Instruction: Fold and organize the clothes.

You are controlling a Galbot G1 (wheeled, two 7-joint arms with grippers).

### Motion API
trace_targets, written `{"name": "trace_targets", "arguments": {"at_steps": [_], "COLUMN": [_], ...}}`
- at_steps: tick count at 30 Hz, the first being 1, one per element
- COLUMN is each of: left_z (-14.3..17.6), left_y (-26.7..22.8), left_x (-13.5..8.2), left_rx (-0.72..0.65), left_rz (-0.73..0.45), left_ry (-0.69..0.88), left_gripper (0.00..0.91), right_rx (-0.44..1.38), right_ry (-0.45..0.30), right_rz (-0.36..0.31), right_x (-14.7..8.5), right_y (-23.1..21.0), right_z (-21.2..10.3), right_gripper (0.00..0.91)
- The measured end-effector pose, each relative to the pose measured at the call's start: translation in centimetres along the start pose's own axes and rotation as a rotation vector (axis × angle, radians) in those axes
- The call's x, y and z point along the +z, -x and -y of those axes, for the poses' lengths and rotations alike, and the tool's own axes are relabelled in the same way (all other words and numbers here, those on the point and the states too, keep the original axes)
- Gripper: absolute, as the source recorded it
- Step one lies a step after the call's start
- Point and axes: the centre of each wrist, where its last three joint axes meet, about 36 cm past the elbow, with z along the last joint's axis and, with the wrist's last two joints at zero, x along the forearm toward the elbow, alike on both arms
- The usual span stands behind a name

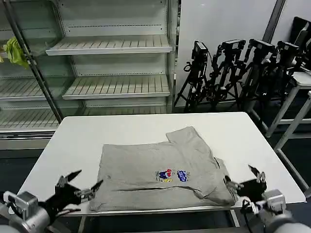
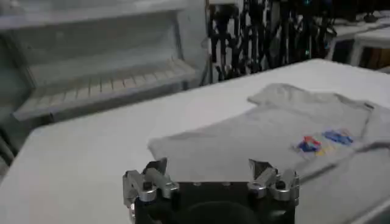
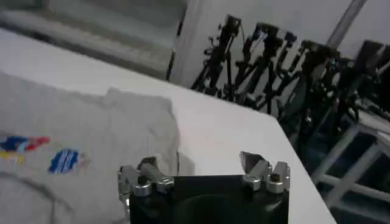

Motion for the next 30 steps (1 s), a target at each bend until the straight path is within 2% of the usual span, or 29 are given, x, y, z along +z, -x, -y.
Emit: {"name": "trace_targets", "arguments": {"at_steps": [7,14,20,30], "left_z": [-3.2,-6.5,-8.7,-10.8], "left_y": [2.4,5.9,9.1,14.4], "left_x": [-0.5,-0.3,0.2,1.7], "left_rx": [-0.002,0.006,0.032,0.083], "left_rz": [0.055,0.061,0.057,0.061], "left_ry": [-0.007,-0.029,-0.053,-0.103], "left_gripper": [0.907,0.907,0.907,0.907], "right_rx": [-0.062,-0.142,-0.228,-0.292], "right_ry": [0.061,0.109,0.147,0.193], "right_rz": [0.086,0.126,0.115,0.061], "right_x": [-0.1,-0.4,-0.9,-2.1], "right_y": [6.8,13.8,19.9,27.9], "right_z": [3.0,4.6,4.9,4.7], "right_gripper": [0.907,0.907,0.907,0.907]}}
